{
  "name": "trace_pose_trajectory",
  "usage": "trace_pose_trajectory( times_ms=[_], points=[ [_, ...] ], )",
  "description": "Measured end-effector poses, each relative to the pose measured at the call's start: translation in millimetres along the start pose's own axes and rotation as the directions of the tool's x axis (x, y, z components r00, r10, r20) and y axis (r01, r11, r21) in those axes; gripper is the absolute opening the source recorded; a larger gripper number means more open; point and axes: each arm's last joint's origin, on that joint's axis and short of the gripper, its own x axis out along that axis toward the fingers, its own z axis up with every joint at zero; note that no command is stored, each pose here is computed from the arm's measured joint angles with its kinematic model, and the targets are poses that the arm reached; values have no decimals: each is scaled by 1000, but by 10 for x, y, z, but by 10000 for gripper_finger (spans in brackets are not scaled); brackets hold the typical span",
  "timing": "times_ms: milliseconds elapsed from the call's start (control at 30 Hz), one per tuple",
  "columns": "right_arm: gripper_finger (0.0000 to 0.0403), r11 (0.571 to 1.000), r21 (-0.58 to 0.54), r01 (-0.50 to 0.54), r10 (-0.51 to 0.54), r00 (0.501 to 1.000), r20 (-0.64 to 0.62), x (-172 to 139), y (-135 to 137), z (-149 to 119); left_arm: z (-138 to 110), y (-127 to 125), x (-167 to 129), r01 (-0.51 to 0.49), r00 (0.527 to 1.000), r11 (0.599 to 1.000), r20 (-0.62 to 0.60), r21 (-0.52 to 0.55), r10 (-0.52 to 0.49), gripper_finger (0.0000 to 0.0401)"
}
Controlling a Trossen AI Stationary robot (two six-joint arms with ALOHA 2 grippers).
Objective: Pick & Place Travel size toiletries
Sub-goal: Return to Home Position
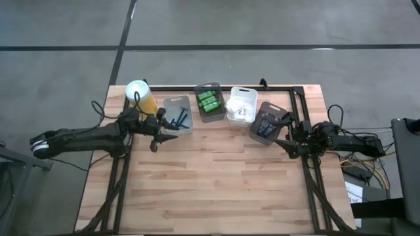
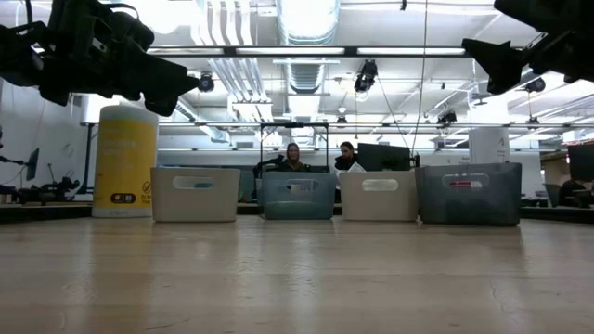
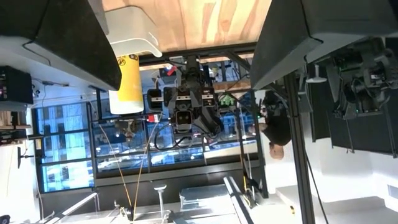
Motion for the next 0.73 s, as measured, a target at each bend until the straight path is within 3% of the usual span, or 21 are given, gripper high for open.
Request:
trace_pose_trajectory(
  times_ms=[733],
  points=[
    [293, 1000, -1, 0, 0, 1000, -3, 0, 0, -2, 0, 0, 0, 0, 1000, 1000, 0, 0, 0, 165]
  ],
)
